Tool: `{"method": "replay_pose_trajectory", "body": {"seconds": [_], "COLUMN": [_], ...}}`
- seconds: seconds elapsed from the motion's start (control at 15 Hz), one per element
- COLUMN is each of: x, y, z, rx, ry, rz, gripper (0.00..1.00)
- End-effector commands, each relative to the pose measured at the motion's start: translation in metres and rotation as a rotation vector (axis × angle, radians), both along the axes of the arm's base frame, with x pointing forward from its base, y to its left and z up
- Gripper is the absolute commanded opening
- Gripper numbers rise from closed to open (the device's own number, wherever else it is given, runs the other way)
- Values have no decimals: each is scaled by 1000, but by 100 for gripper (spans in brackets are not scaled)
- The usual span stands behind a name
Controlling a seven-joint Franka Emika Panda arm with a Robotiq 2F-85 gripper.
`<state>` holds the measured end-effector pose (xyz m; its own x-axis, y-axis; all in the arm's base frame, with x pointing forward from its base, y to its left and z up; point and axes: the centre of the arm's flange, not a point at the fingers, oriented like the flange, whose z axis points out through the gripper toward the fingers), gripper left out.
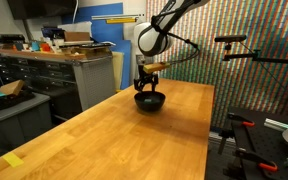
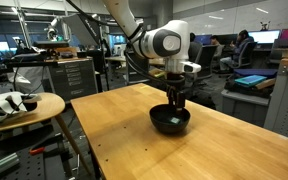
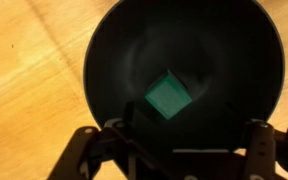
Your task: Place the block in the bowl
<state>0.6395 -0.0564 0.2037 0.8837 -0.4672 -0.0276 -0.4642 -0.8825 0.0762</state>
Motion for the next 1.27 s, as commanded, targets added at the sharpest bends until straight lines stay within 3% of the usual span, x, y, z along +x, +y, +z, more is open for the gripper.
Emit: {"method": "replay_pose_trajectory", "body": {"seconds": [0.0,0.67,0.73,1.2], "x": [-17,-61,-39,-52], "y": [-4,-20,-13,-16], "z": [29,111,88,98], "rx": [26,47,27,39], "ry": [-32,-3,-16,-2], "rz": [28,339,272,322], "gripper": [100,100,100,100]}}
